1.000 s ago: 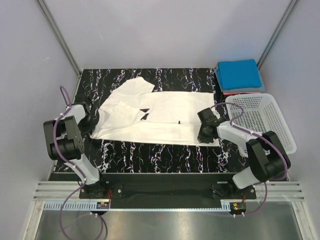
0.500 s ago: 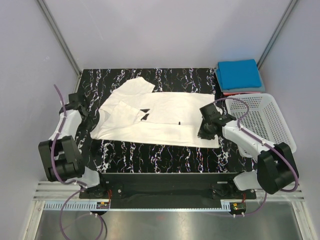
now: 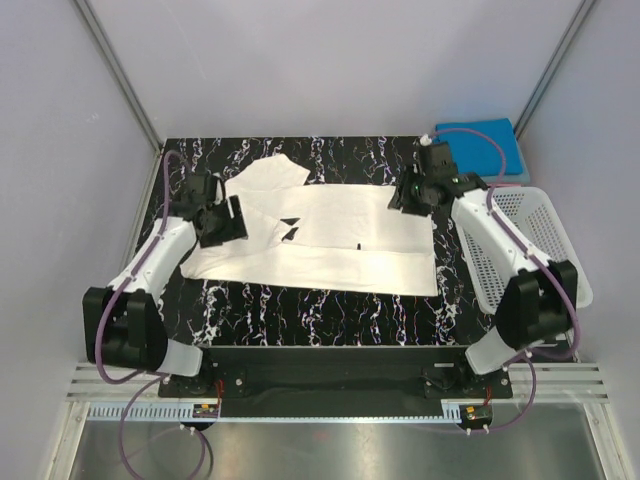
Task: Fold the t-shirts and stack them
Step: Fold the tshirt
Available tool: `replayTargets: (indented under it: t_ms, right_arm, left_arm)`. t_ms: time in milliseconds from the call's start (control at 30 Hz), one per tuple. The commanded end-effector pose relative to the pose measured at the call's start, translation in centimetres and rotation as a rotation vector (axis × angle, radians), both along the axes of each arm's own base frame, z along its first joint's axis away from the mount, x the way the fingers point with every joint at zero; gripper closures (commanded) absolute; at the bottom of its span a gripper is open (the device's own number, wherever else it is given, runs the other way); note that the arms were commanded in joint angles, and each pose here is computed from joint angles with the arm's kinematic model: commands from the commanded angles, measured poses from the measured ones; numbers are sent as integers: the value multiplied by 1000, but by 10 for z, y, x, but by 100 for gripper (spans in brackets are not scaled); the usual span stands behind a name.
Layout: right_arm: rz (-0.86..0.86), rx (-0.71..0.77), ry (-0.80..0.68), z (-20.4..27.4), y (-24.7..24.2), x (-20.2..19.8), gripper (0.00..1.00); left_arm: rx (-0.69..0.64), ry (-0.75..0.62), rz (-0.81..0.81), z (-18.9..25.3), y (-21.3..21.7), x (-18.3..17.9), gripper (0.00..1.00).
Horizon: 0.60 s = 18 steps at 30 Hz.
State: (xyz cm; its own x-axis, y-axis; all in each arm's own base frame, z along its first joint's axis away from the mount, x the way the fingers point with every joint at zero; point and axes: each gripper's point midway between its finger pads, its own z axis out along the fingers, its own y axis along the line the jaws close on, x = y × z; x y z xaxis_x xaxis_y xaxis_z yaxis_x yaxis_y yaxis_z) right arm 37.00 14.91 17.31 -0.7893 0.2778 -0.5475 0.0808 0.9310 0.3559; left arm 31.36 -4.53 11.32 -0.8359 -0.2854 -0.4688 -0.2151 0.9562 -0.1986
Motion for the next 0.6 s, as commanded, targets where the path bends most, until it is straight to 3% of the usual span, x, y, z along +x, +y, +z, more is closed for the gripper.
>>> replayTargets:
  t_ms: [0,100,300,433,567]
  right_arm:
    - [172,-27,-65,7,15,40,50]
    - [195,-48,-81,12,7,65,47]
    - [228,-77,-65,-1,-8,107,42]
    - [257,-111,-22,-17,-11,122,42]
    - [247,-131,-43,-17,-13,134,43]
  left_arm:
    - [-84,-189,-73,49,-29,57,28]
    - [-89,-232,-100,53,-34,98,25]
    - [-52,-188,-82,19,-16,172,27]
    - [18,-113,-2,-15,19,198,28]
    - [-16,-76,51,-35,39,218,28]
